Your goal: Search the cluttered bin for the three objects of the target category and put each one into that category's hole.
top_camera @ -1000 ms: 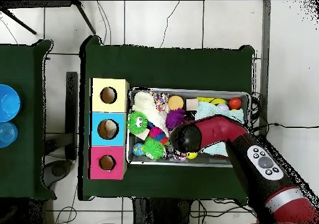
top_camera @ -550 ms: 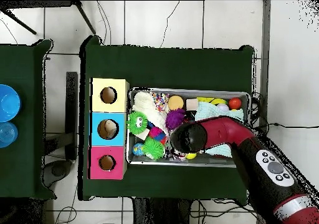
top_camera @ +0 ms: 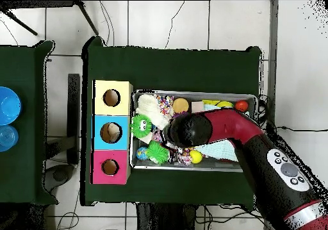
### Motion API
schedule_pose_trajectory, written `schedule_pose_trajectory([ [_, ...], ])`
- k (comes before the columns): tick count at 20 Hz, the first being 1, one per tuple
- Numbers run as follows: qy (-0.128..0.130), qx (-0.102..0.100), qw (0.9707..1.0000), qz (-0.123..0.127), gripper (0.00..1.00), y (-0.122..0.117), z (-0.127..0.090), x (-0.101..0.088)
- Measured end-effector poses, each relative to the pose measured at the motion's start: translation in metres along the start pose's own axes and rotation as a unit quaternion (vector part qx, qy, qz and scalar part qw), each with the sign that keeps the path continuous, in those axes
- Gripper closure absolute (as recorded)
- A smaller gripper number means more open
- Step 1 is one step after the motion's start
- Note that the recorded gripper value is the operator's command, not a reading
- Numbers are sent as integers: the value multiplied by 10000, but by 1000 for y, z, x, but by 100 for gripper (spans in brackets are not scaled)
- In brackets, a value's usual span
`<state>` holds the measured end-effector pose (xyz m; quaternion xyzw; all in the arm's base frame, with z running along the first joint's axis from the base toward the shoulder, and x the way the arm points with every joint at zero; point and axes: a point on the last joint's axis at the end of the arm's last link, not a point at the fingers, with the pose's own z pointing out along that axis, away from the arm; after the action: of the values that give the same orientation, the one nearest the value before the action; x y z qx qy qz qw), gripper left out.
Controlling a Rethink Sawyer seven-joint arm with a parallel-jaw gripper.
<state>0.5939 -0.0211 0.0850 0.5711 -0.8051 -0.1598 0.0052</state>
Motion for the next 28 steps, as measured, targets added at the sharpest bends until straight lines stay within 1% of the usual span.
schedule_pose_trajectory([
  [3,-362,-23,9993,49,100,-4,-14,-18],
  [5,-643,-38,9979,90,100,-6,-23,-28],
  [6,-921,-43,9957,128,100,-7,-31,-37],
  [8,-1047,-42,9944,142,100,-7,-35,-41],
  [9,-1143,-36,9933,152,100,-7,-38,-45],
  [10,-1382,-2,9903,161,100,-5,-45,-55],
  [13,-1546,77,9878,144,100,-5,-49,-65],
  [15,-1771,262,9838,108,100,-5,-50,-81],
  [16,-1841,326,9823,91,100,-5,-49,-87],
  [17,-1970,431,9794,68,100,-4,-47,-98],
  [19,-2101,537,9762,36,100,-1,-43,-110],
  [21,-2275,667,9715,-16,100,4,-37,-128],
  [24,-2514,789,9646,-93,100,14,-24,-157],
  [26,-2617,796,9618,-139,100,20,-16,-174],
  [27,-2650,779,9610,-157,100,23,-13,-180],
  [28,-2691,716,9603,-186,100,29,-7,-191],
])
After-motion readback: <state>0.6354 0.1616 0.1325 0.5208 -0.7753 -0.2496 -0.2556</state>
